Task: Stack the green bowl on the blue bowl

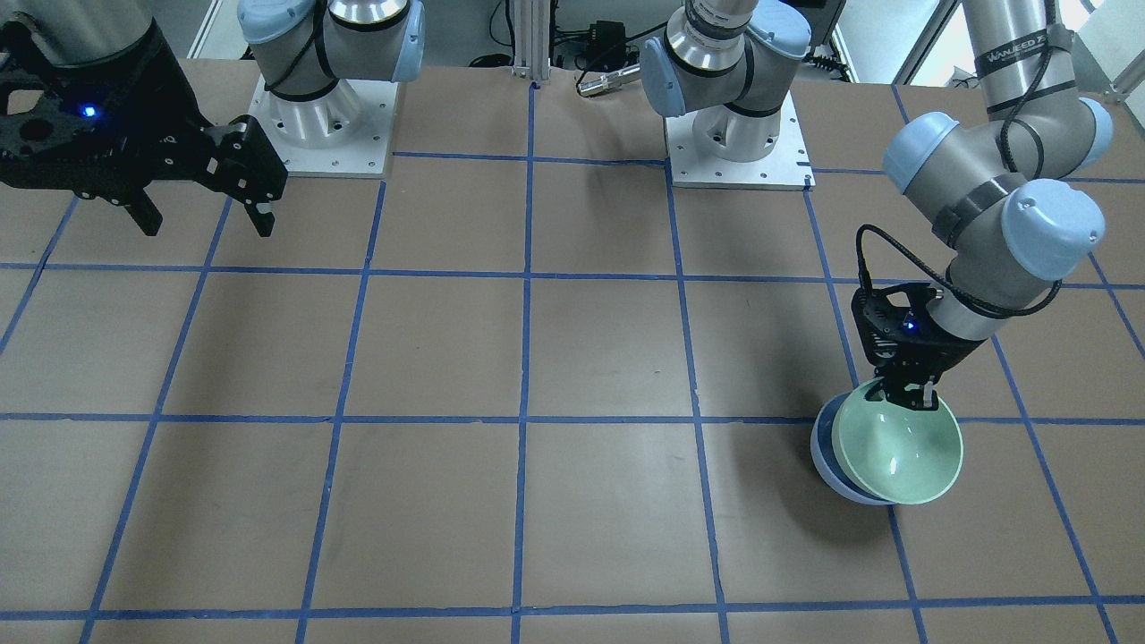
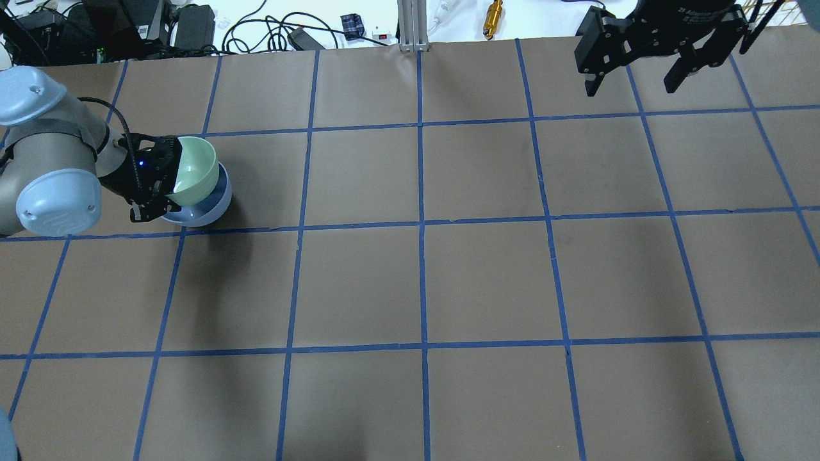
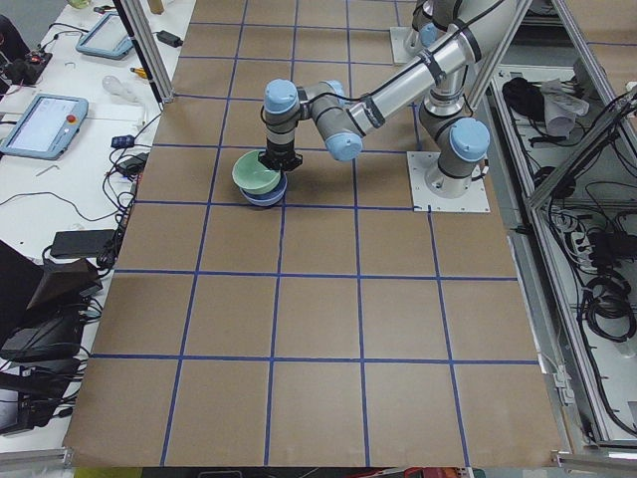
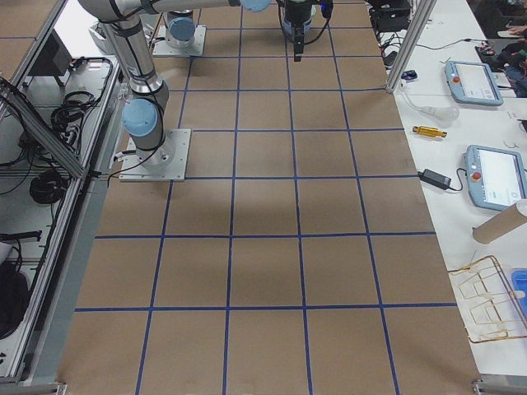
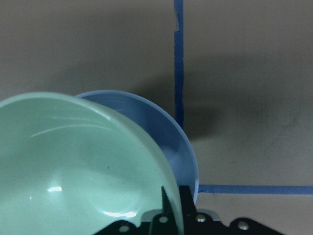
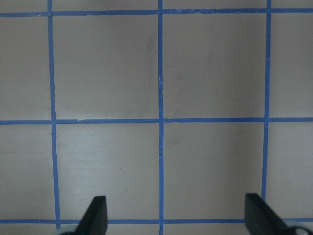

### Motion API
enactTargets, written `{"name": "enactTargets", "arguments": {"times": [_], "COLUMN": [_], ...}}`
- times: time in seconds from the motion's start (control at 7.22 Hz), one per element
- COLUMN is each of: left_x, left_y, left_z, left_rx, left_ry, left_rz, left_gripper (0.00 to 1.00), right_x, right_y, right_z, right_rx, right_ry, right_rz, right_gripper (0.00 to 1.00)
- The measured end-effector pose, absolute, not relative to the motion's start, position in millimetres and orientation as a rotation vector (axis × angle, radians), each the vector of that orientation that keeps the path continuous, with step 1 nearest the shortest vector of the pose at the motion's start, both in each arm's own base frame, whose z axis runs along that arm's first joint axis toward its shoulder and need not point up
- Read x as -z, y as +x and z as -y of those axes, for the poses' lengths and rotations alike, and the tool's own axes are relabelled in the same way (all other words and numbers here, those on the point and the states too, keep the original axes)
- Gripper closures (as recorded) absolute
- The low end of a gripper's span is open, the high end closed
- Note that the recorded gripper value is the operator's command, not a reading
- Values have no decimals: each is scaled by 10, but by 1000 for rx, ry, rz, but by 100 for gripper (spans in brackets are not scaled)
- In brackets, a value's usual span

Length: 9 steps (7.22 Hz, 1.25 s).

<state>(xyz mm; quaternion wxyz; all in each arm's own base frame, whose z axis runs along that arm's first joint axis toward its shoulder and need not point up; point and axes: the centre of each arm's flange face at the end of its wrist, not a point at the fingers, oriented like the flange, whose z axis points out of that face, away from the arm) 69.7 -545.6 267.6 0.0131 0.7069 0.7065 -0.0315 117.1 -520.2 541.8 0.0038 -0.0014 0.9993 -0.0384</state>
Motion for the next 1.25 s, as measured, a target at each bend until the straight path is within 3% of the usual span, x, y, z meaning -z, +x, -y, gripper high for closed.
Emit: {"name": "enactTargets", "arguments": {"times": [0.55,1.25], "left_x": [-3079,-4883], "left_y": [693,555], "left_z": [5495,5213], "left_rx": [86,-21], "left_ry": [2130,1727], "left_rz": [-2295,-2692], "left_gripper": [0,0], "right_x": [-5414,-5416], "right_y": [1171,1171], "right_z": [5204,5203], "right_rx": [119,120], "right_ry": [-5,-4], "right_rz": [-3132,-3132], "right_gripper": [0,0]}}
